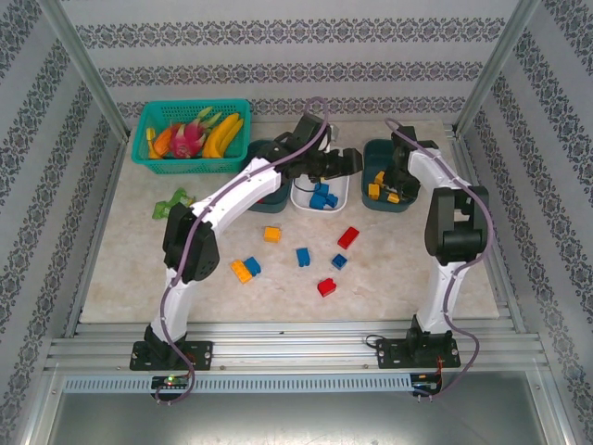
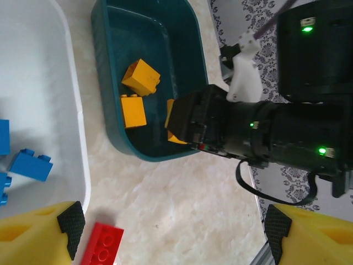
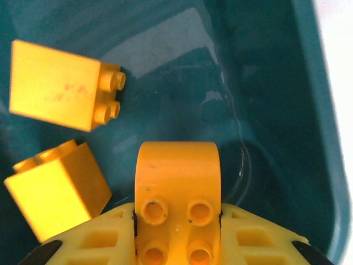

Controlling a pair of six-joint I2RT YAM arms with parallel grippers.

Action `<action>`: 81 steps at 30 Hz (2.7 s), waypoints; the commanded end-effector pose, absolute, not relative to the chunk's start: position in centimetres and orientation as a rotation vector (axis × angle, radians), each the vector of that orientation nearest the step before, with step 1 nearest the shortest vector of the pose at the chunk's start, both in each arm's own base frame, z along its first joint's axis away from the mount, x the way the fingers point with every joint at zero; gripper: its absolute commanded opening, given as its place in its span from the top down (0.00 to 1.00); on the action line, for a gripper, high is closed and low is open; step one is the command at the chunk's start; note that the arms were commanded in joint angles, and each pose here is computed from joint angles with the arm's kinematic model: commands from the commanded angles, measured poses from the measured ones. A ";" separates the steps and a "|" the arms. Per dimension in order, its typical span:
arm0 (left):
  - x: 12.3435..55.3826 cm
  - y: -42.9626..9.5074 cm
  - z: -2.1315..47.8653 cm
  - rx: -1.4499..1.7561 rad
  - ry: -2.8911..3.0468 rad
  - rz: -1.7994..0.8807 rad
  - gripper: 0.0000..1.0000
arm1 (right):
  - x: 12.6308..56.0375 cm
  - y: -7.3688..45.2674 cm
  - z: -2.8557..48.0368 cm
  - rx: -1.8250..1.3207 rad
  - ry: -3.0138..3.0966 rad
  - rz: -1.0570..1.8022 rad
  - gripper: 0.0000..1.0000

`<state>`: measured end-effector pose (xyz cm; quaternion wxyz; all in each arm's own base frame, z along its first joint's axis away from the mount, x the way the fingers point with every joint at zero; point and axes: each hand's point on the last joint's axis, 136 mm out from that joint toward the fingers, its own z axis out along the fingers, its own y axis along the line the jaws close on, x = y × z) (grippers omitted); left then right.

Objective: Sort the legos into containers by color

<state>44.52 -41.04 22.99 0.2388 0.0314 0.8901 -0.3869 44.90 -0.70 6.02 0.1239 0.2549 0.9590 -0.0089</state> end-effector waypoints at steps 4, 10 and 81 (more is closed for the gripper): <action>44.3 -42.3 22.7 0.134 2.446 -1.058 0.13 | 46.9 -0.8 5.6 0.729 2.799 0.004 0.76; 44.1 -42.1 22.4 0.141 2.462 -1.045 0.13 | 47.1 -0.6 4.8 0.749 2.815 0.018 0.64; 24.7 -17.9 5.5 -0.732 2.998 -0.074 0.36 | 18.7 25.8 13.9 -0.312 2.613 0.931 0.31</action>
